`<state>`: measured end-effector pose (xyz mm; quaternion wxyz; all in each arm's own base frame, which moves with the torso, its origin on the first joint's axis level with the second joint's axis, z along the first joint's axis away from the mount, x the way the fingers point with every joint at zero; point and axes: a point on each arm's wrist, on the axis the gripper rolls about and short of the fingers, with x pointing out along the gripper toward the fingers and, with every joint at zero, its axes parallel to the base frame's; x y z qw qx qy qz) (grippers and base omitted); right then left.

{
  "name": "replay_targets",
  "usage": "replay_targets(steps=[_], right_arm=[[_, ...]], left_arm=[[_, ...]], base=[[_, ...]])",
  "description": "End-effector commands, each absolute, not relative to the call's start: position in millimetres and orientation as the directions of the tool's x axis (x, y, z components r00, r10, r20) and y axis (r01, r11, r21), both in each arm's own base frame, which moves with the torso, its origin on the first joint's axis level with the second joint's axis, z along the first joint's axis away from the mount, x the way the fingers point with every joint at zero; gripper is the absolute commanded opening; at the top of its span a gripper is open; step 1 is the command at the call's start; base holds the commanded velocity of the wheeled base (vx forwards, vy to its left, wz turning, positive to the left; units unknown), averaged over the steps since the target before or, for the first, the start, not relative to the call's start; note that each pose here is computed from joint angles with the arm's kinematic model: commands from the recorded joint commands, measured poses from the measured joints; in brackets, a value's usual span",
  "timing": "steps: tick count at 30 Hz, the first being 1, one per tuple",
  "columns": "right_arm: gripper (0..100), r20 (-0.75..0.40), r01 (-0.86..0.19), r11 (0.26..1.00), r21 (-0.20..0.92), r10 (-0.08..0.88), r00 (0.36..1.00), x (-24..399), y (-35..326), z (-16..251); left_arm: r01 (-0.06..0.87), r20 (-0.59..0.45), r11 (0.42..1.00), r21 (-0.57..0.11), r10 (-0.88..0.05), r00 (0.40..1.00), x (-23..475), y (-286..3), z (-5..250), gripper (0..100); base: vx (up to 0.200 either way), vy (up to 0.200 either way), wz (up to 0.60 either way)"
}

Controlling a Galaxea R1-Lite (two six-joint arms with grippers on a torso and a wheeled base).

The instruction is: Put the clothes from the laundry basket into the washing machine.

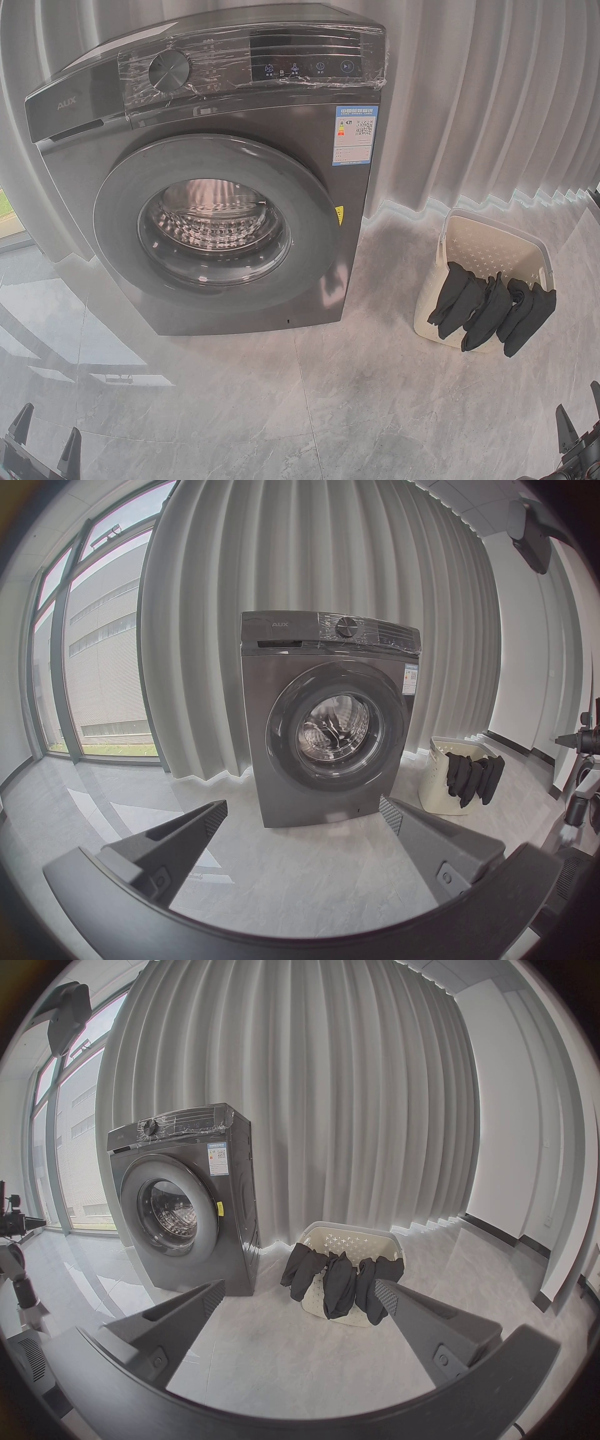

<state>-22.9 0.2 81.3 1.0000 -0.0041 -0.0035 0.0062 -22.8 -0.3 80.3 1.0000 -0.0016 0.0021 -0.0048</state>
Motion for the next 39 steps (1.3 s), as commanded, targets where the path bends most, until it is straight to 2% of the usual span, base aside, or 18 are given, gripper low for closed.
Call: replay_targets(steps=[1, 7, 13, 25, 34, 39], right_arm=[[100, -0.009, -0.014, 1.000, -0.008, 0.014, 1.000, -21.6, 0.2, 76.4], [100, -0.009, -0.014, 1.000, -0.008, 0.014, 1.000, -21.6, 0.2, 76.4], [100, -0.009, -0.014, 1.000, -0.009, 0.014, 1.000, -21.6, 0.2, 76.4], [100, -0.009, -0.014, 1.000, -0.008, 0.014, 1.000, -21.6, 0.2, 76.4], [100, -0.009, -0.014, 1.000, -0.008, 0.014, 1.000, -21.6, 0.2, 76.4], [100, -0.009, -0.014, 1.000, -0.009, 0.014, 1.000, -21.6, 0.2, 76.4]], left_arm=[[0.009, -0.006, 1.000, -0.003, -0.009, 1.000, -22.7, -0.3, 75.5, 100], [0.009, -0.008, 1.000, -0.005, -0.009, 1.000, -22.6, -0.3, 75.5, 100], [0.009, -0.006, 1.000, -0.005, -0.009, 1.000, -22.7, -0.3, 75.5, 100], [0.009, -0.008, 1.000, -0.005, -0.009, 1.000, -22.6, -0.3, 75.5, 100], [0.009, -0.008, 1.000, -0.005, -0.009, 1.000, -22.6, -0.3, 75.5, 100], [0.009, -0.008, 1.000, -0.003, -0.009, 1.000, -22.6, -0.3, 75.5, 100]], base=[[0.000, 0.000, 0.00], [0.000, 0.000, 0.00], [0.200, 0.000, 0.00], [0.000, 0.000, 0.00], [0.000, -0.200, 0.00], [0.000, 0.000, 0.00]])
